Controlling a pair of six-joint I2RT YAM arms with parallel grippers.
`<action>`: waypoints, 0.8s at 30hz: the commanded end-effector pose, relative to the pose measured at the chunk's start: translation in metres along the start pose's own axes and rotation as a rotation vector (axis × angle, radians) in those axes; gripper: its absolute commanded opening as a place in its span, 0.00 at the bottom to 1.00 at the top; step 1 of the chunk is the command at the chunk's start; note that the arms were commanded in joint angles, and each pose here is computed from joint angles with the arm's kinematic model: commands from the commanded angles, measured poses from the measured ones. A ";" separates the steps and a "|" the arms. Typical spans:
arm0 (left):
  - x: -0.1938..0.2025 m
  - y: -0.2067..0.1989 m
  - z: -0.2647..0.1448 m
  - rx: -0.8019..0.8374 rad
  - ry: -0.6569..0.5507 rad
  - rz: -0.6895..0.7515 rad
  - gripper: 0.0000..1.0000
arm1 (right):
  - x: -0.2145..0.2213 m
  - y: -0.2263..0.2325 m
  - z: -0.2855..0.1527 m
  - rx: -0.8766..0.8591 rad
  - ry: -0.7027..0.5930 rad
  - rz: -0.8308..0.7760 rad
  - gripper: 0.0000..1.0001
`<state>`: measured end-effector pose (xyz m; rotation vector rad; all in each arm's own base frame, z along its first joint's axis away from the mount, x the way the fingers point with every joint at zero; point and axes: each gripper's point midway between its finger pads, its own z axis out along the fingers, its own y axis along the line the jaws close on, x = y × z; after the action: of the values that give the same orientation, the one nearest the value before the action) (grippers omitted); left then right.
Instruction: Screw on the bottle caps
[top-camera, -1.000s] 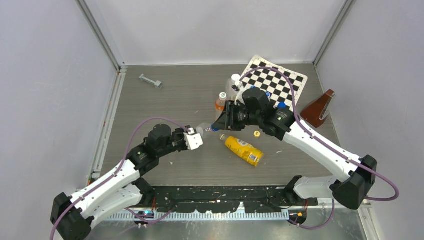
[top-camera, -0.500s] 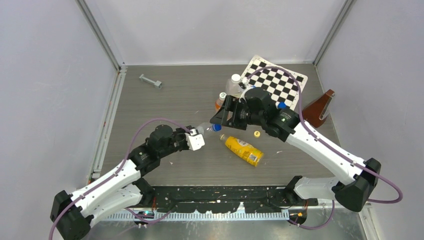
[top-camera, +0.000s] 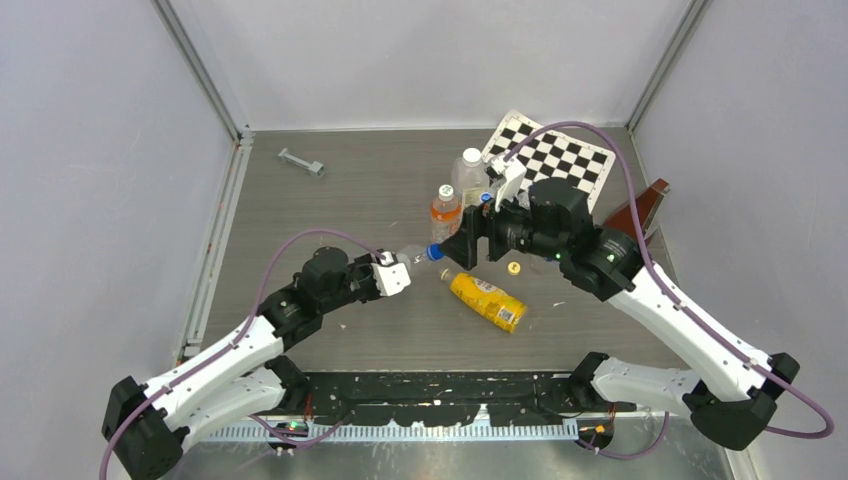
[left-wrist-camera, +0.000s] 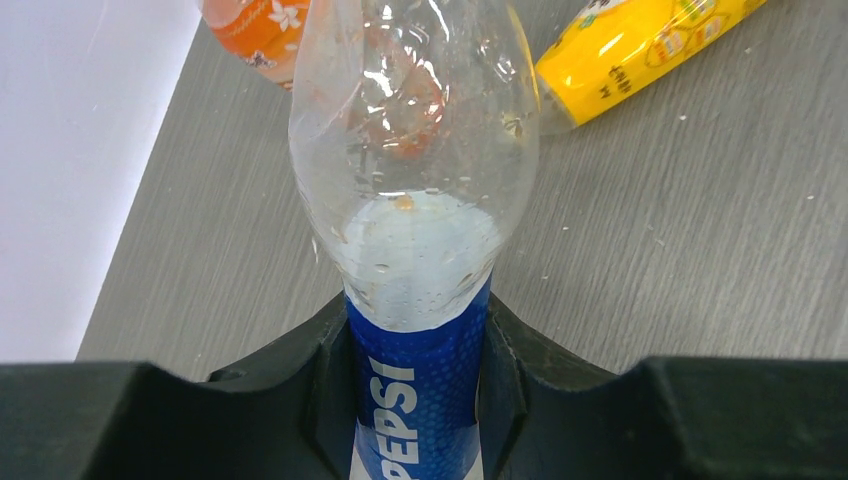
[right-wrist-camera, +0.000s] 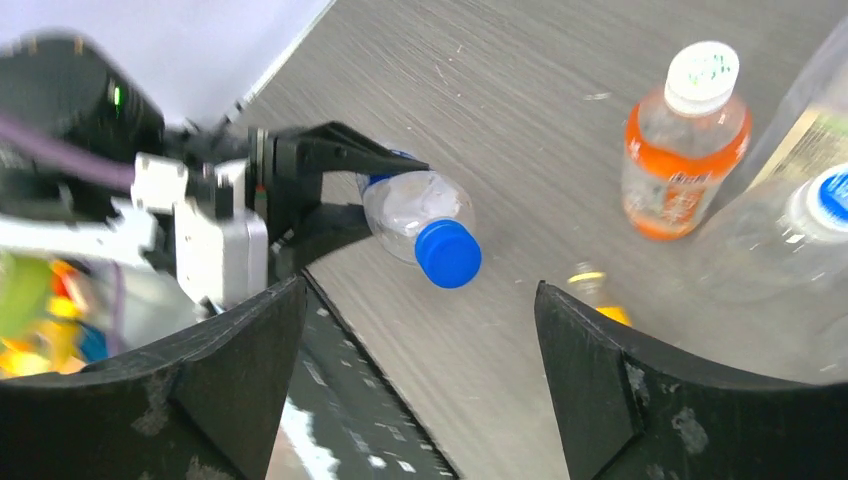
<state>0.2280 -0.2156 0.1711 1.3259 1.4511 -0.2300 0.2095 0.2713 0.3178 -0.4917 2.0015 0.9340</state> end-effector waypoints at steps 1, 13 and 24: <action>-0.035 0.000 -0.002 0.049 -0.113 -0.014 0.00 | -0.006 0.011 -0.029 -0.147 -0.034 -0.554 0.91; -0.049 -0.035 -0.003 0.254 -0.185 -0.016 0.00 | 0.045 0.013 -0.030 -0.449 0.137 -1.091 0.91; -0.052 -0.040 -0.004 0.291 -0.194 -0.028 0.00 | 0.049 0.024 -0.016 -0.566 0.149 -1.115 0.74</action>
<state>0.1842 -0.2477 0.1685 1.4875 1.3630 -0.5450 0.1623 0.2651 0.2714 -1.7621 1.3093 0.6672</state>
